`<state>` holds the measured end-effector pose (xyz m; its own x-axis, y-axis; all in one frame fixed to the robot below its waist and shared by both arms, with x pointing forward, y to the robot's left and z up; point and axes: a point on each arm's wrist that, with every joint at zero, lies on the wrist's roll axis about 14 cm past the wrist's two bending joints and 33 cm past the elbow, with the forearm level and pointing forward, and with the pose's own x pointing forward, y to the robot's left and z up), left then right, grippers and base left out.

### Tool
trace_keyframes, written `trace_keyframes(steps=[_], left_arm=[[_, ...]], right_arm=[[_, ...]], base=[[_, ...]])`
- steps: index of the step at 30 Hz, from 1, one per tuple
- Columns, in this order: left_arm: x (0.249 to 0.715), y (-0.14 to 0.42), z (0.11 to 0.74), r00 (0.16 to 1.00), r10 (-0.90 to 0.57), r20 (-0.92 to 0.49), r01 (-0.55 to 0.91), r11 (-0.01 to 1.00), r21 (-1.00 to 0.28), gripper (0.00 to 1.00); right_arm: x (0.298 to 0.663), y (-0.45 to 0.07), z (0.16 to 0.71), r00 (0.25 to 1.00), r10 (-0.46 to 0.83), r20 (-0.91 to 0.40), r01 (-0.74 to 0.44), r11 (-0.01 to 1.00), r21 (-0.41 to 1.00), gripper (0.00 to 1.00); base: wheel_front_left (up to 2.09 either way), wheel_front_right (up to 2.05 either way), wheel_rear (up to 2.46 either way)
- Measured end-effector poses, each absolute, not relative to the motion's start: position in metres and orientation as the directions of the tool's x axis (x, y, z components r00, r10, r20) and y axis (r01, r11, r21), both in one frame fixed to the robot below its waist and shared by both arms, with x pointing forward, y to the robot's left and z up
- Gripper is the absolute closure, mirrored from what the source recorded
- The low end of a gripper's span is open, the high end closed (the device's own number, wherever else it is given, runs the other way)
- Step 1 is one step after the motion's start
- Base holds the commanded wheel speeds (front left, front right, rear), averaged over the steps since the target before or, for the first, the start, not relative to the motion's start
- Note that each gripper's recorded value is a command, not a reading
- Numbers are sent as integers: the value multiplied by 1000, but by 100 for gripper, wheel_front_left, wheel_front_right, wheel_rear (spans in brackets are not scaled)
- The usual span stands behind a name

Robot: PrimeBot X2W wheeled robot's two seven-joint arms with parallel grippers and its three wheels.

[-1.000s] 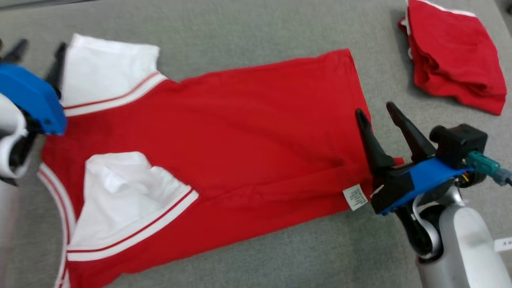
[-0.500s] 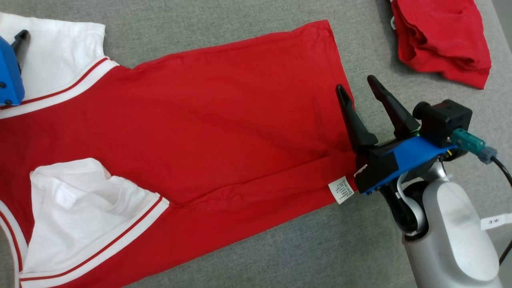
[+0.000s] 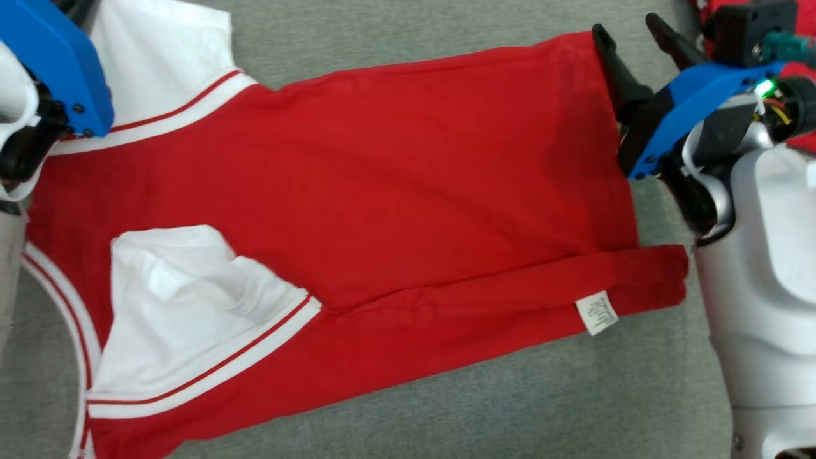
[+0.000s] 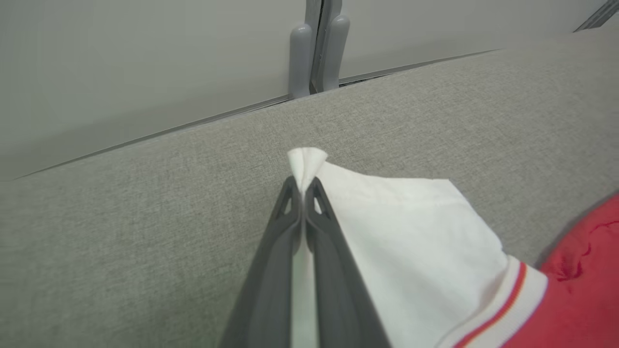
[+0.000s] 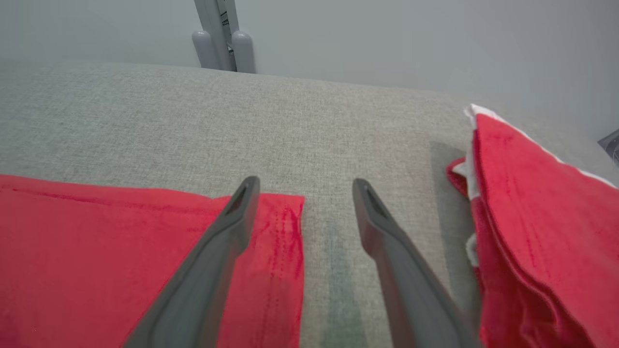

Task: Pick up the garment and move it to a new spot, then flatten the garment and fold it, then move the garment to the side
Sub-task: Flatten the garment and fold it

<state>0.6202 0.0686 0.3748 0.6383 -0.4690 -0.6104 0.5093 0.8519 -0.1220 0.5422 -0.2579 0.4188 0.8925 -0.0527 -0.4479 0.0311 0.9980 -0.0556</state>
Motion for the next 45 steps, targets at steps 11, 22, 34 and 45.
trace_keyframes(steps=[11,22,34,45], left_arm=[[610,76,391,687,-506,-521,531,840,-115,100],[603,68,438,731,-558,-392,572,815,-94,100],[538,75,495,755,-609,-241,596,792,-135,100],[429,83,473,755,-605,-253,538,792,-290,100]], right_arm=[[561,-246,368,783,-9,-623,22,1000,13,64],[562,-242,390,808,10,-589,7,1000,27,100],[539,-228,448,912,51,-407,-44,999,28,100],[469,-246,447,937,2,-349,37,994,105,100]], base=[[0,0,0],[0,0,0],[0,0,0],[0,0,0]])
